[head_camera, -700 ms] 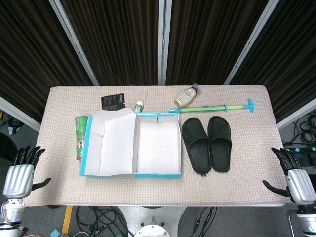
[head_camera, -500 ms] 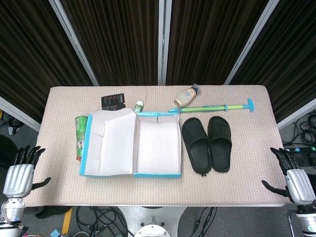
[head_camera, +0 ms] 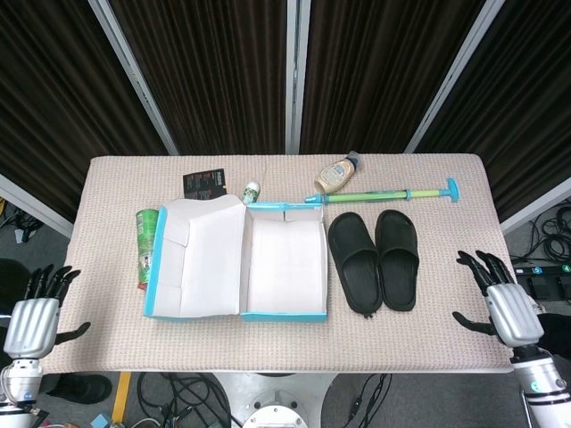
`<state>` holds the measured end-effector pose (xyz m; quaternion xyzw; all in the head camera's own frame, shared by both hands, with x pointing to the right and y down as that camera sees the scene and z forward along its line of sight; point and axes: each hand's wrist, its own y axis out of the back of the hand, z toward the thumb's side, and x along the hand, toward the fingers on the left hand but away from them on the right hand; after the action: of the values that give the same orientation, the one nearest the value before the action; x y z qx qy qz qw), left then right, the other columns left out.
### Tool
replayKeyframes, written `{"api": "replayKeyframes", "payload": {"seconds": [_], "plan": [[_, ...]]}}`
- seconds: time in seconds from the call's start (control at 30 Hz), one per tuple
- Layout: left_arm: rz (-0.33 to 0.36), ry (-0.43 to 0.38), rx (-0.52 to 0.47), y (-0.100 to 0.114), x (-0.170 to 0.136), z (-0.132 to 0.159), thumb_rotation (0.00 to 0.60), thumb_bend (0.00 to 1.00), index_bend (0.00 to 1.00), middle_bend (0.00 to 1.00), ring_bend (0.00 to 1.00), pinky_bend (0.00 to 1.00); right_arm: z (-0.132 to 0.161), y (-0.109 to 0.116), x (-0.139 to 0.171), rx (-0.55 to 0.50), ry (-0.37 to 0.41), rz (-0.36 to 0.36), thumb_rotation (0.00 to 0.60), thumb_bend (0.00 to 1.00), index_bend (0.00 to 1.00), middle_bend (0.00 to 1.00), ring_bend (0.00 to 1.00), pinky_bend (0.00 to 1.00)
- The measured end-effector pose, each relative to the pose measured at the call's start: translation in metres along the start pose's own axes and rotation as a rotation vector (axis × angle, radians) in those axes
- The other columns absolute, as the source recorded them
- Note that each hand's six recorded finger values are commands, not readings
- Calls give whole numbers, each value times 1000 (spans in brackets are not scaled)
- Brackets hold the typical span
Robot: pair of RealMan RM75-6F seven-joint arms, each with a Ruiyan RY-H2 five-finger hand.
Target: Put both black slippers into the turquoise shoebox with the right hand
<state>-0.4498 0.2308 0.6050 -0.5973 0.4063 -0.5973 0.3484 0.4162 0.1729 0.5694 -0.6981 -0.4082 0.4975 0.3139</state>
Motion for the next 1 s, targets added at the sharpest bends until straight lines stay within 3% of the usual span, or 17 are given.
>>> {"api": "replayKeyframes", "payload": {"seconds": [0.37,0.8,1.0], "plan": [[-1,11,-10,-4,-1,-7,600,0,160,121,0,20,44,-21,-105,235,-71,184,600,33,15,109,0,0],[-13,17,-9,-6,1,-11,600,0,161,121,0,20,117,-98,-193,357,-115,413,600,35,0,43,0,0],[-29,30,-9,-8,1,-15,600,0,161,121,0,20,143,-128,-217,424,-127,469,600,35,0,47,0,0]]}}
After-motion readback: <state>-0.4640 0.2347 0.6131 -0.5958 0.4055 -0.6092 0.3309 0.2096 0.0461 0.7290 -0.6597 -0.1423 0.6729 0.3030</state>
